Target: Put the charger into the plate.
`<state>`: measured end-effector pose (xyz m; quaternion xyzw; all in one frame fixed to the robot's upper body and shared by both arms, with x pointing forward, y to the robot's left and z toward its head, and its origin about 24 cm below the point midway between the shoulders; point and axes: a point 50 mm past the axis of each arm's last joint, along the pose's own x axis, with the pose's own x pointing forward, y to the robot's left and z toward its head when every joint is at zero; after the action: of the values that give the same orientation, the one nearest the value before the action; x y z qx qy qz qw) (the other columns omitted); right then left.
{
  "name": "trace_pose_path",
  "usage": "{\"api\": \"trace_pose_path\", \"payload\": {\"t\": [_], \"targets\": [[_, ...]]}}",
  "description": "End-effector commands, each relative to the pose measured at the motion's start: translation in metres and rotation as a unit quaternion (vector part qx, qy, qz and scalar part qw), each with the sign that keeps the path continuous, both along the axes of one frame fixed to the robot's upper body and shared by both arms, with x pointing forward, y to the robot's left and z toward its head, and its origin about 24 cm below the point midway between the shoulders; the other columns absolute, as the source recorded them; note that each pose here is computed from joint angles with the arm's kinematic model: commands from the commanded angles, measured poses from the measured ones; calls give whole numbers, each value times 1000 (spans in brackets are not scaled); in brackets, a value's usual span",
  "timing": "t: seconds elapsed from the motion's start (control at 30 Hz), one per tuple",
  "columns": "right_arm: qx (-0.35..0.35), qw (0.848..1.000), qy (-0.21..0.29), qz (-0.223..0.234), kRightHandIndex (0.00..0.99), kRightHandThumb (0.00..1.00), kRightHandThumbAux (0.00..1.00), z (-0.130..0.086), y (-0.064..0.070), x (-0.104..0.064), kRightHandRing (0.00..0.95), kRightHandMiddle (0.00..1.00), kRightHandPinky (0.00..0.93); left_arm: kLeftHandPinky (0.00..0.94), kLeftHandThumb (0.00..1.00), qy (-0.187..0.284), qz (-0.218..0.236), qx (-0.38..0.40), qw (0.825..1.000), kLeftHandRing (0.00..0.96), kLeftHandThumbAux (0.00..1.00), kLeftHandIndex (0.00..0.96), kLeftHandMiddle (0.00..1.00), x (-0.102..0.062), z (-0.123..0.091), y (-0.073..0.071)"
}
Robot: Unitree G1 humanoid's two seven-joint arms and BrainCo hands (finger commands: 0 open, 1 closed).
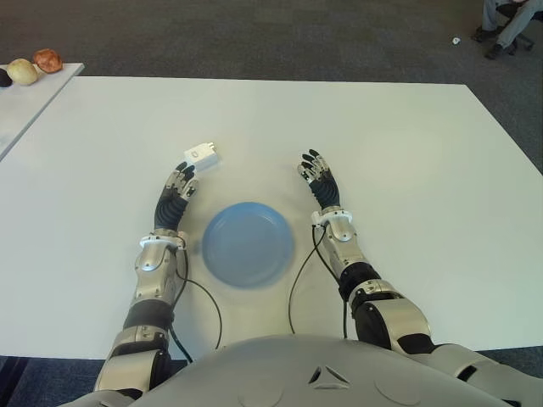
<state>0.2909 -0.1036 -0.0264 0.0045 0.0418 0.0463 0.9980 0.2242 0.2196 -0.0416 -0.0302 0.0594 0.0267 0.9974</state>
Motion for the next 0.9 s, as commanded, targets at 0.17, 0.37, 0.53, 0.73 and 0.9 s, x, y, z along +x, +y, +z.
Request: {"api": "trace_pose_path", "payload": {"t": [0.17, 0.37, 0.53, 0.73, 0.9], "targets": [[3, 995, 94, -14, 82, 0, 533, -33, -6, -22, 127, 167, 93, 0, 0, 105, 8, -21, 994, 71, 539, 0, 113, -31, -37, -2], [0, 995, 95, -13, 82, 0, 525, -33, -6, -22, 130, 170, 89, 3, 0, 106, 9, -19, 994, 72, 565, 3, 111, -30, -36, -2], [-1, 996, 92, -12, 83, 0, 522, -32, -4, -22, 131, 172, 94, 29, 0, 109, 12, -18, 994, 74, 590, 8, 108, -27, -35, 0], [5, 996, 89, -11, 86, 0, 522, -32, -3, -23, 132, 174, 99, 105, 1, 94, 35, -13, 995, 98, 632, 16, 115, -23, -21, 10], [7, 996, 89, -10, 86, 0, 530, -32, -3, -23, 135, 176, 110, 125, 47, 64, 76, 0, 995, 102, 671, 28, 113, -19, 3, 24]]}}
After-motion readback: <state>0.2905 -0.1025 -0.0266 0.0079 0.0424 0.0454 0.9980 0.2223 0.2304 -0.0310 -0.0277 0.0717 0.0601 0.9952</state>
